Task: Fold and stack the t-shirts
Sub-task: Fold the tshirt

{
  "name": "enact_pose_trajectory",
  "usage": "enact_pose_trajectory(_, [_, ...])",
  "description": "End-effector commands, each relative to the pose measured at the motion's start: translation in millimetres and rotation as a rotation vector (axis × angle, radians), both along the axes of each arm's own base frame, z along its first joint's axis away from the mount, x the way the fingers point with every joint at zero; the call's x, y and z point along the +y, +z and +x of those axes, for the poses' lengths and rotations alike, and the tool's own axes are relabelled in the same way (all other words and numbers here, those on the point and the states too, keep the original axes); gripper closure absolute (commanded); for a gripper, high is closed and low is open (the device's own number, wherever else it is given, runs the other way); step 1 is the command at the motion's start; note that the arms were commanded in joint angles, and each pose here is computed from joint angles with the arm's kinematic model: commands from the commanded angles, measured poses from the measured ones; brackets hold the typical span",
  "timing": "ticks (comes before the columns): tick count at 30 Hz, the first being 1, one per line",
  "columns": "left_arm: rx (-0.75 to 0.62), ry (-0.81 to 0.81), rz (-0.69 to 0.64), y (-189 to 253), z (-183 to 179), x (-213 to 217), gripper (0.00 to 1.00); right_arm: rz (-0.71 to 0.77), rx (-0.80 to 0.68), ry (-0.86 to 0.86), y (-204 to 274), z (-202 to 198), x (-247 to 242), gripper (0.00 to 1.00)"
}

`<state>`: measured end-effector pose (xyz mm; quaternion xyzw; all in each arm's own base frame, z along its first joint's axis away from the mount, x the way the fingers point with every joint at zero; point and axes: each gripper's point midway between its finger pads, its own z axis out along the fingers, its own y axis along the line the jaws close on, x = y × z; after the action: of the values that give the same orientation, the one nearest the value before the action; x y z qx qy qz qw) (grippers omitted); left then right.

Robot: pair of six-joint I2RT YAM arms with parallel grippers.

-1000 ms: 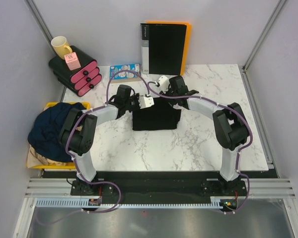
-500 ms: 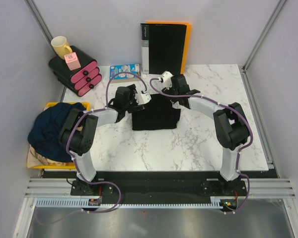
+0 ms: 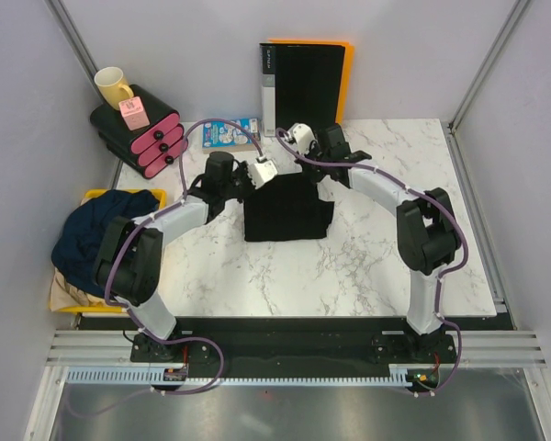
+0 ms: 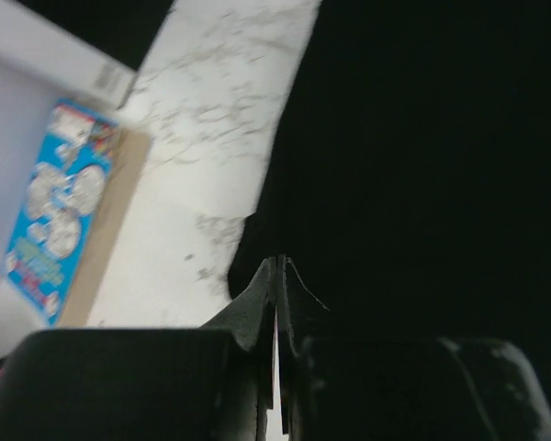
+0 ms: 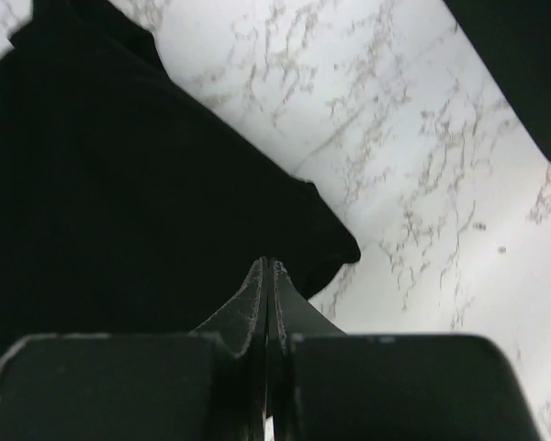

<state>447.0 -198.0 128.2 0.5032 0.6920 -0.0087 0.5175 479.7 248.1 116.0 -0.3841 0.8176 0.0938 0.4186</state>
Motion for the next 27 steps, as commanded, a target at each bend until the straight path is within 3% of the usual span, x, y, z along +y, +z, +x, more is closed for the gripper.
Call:
enact_pose_trajectory(1, [0.238, -0.296, -0.167, -3, -57, -48, 0.98, 0.106, 0.056, 0.101, 10, 7, 23, 1.0])
enact_pose_trajectory(6, [0.373, -0.389, -0.167, -35, -58, -58, 0.98, 0.138, 0.1, 0.106, -9, 27, 27, 1.0])
enact_pose_trajectory(10, [0.32, -0.306, -0.128, -35, -7, -61, 0.98, 0.127, 0.123, 0.097, -32, 37, 23, 1.0])
enact_pose_trajectory(12, [0.341, -0.19, -0.097, -50, 16, -51, 0.98, 0.099, 0.143, 0.083, -50, 41, 18, 1.0])
enact_pose_trajectory(15, [0.284, -0.116, -0.056, -34, 44, -43, 0.98, 0.063, 0.15, 0.046, -62, 46, 8, 1.0])
enact_pose_trajectory(21, [0.242, -0.069, 0.158, -68, 50, -14, 0.98, -0.008, 0.144, -0.007, -73, 48, -11, 1.0])
enact_pose_trajectory(27, [0.264, -0.052, 0.259, -90, 43, 0, 0.98, -0.012, 0.088, -0.001, -55, 59, -10, 1.0])
